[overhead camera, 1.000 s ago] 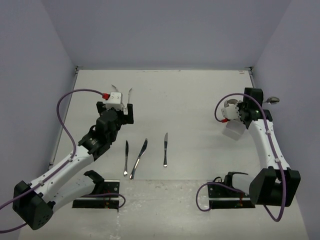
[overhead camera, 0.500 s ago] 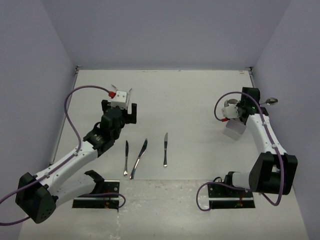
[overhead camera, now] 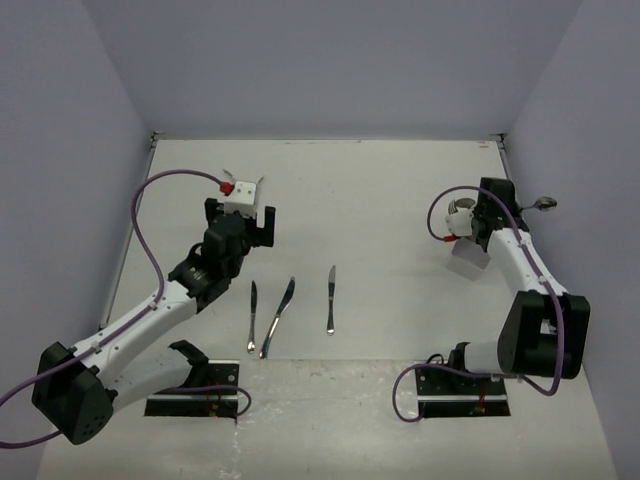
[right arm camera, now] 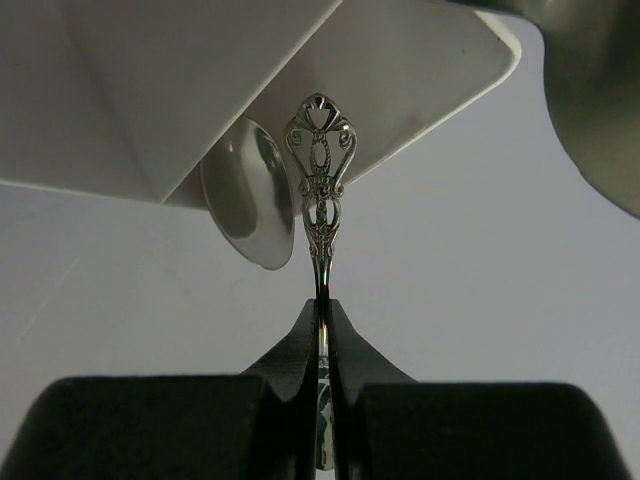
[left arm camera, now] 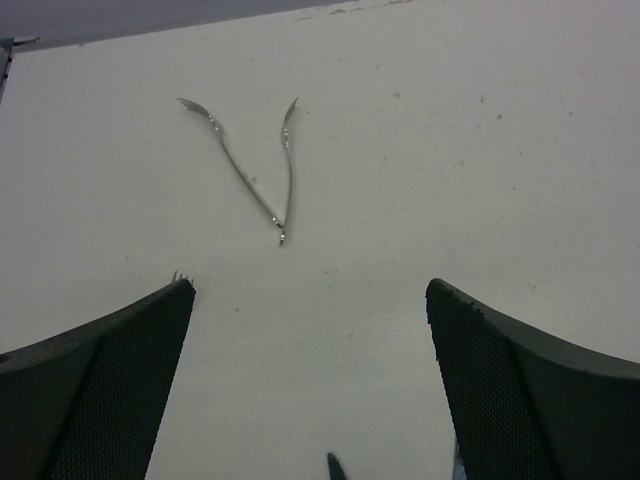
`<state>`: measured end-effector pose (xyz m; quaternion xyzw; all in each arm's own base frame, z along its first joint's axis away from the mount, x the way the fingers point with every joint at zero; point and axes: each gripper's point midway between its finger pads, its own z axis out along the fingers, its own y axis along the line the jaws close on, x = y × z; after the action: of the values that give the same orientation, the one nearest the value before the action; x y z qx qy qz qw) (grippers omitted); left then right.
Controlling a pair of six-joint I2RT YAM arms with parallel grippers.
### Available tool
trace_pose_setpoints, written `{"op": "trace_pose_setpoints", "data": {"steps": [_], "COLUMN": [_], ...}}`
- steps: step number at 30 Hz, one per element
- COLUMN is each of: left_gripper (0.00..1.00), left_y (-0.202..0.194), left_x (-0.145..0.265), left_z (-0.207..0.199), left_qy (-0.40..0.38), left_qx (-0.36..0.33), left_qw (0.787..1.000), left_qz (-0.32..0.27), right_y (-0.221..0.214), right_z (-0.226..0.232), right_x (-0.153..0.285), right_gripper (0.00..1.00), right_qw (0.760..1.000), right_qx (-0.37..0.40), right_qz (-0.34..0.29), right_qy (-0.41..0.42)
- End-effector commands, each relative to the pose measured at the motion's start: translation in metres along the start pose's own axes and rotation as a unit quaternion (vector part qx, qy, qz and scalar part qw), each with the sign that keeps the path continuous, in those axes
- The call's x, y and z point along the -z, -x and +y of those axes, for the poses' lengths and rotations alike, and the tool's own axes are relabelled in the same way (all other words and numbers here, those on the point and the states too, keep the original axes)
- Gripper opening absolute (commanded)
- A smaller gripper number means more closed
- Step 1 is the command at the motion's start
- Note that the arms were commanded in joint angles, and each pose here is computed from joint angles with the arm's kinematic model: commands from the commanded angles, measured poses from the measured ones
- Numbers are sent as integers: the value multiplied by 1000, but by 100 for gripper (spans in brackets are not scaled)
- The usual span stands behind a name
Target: Sort the eating utensils into containers
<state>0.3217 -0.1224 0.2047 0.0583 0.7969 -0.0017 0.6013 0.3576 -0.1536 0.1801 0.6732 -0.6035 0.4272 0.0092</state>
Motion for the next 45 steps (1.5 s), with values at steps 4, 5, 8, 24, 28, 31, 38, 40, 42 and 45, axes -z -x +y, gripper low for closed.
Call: {"op": "trace_pose_setpoints", "data": {"steps": [4, 5, 8, 24, 28, 31, 38, 40, 42, 45], "left_gripper": [100, 100, 100, 100, 100, 100, 100, 100, 100, 100], "left_y": [27, 28, 30, 43, 47, 54, 69, 70, 70, 70], "left_x": [-4, -3, -4, 4, 9, 13, 20, 21, 21, 23], "left_z": [0, 1, 1, 5, 11, 9, 3, 0, 0, -1], "left_qy": [5, 6, 6, 2, 13, 2, -20, -29, -28, -30], "left_qx": [5, 5, 3, -6, -9, 0, 23, 26, 30, 46], "left_qw": [999, 999, 999, 998, 998, 997, 996, 995, 995, 995], "left_qz": [-33, -34, -39, -58, -63, -75, -89, -89, -87, -82], "right_y": [-4, 0, 13, -40, -58, -60, 14, 48, 77, 107], "right_z": [-15, -12, -6, -44, -55, -71, -162, -170, -175, -191], "right_x": [-4, -3, 0, 56, 93, 135, 279, 305, 355, 398], "right_gripper": [1, 1, 5, 99, 99, 99, 99, 99, 99, 99], "right_qw": [993, 993, 993, 996, 993, 978, 748, 647, 576, 494], "right_qx": [114, 116, 116, -8, -59, -122, -362, -451, -422, -371], "right_qz": [34, 24, 7, 52, 35, -26, -423, -557, -681, -784], "right_qy": [2, 6, 7, -67, -101, -169, -361, -261, -164, -67]}}
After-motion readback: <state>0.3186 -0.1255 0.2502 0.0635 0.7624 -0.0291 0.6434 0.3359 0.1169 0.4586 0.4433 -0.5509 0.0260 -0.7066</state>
